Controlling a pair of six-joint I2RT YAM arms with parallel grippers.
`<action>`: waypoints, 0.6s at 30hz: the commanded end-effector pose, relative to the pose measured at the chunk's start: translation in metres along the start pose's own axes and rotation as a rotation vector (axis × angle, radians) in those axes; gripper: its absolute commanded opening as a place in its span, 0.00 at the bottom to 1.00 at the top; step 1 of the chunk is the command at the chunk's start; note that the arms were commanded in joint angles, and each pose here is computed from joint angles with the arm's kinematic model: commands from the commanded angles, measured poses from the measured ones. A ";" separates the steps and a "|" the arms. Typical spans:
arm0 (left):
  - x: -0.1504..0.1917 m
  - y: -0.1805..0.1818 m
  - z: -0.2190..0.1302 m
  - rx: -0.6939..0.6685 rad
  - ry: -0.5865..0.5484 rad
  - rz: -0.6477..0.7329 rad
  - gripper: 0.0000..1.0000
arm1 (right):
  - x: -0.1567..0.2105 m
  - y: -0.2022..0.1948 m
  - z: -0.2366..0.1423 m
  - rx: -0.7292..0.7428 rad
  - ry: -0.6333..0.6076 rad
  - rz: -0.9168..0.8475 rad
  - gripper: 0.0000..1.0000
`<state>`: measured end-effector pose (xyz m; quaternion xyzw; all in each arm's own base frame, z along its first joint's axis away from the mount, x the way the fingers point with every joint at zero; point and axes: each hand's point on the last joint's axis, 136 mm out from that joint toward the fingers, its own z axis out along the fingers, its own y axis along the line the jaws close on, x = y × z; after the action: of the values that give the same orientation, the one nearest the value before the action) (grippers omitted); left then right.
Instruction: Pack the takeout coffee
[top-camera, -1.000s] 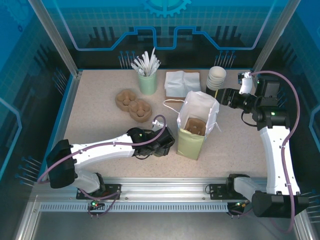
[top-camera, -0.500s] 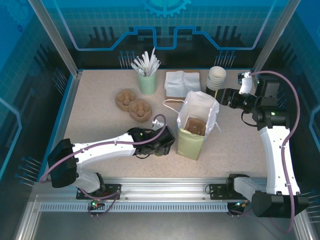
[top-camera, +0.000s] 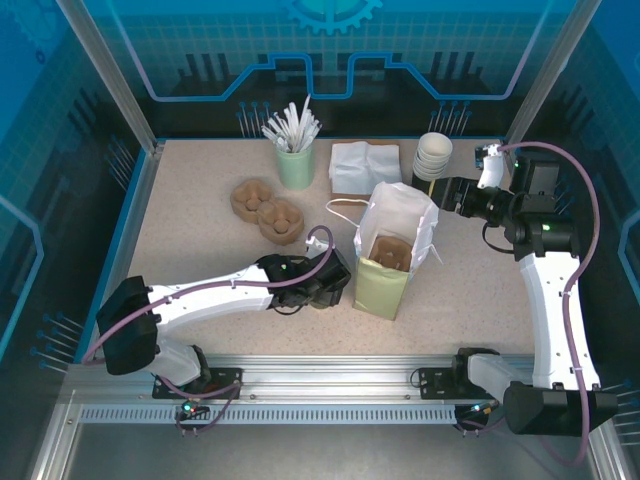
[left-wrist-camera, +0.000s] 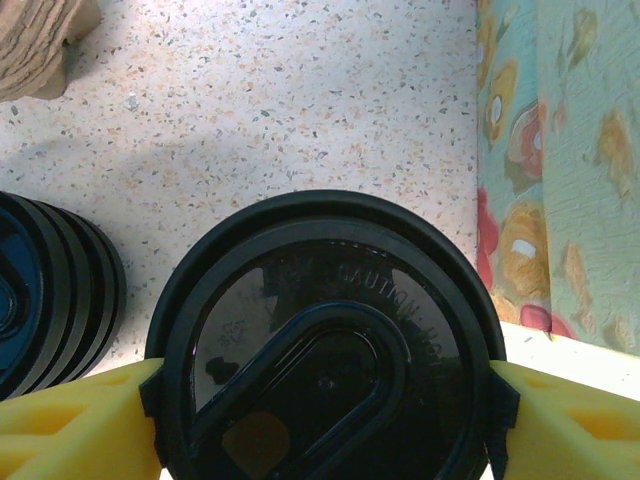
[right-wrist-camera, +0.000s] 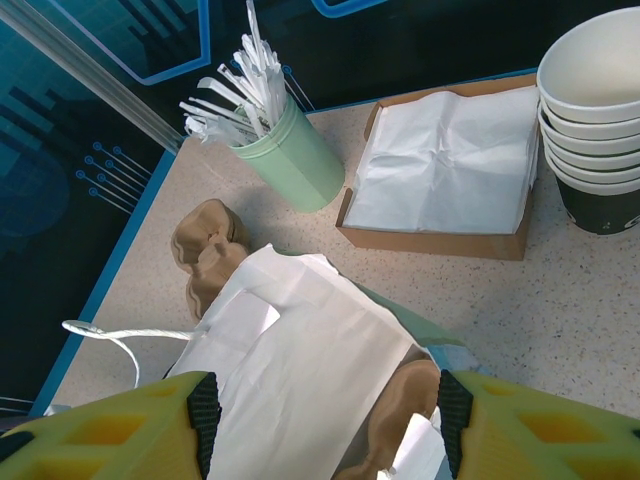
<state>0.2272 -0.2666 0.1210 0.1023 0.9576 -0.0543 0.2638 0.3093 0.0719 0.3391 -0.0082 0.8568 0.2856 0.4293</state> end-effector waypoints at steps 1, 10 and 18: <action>0.040 0.006 0.023 -0.027 0.164 0.025 0.75 | -0.004 0.001 -0.003 -0.013 -0.001 -0.002 0.62; 0.021 0.002 0.013 0.004 0.116 0.044 0.74 | -0.014 0.001 -0.005 0.005 -0.001 -0.039 0.63; -0.009 0.012 -0.020 0.023 0.033 0.030 0.74 | -0.007 -0.002 0.009 -0.031 0.044 -0.071 0.63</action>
<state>0.2311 -0.2624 0.1264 0.1123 0.9588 -0.0590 0.2543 0.3202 0.0731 0.3414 -0.0348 0.8611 0.2790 0.4236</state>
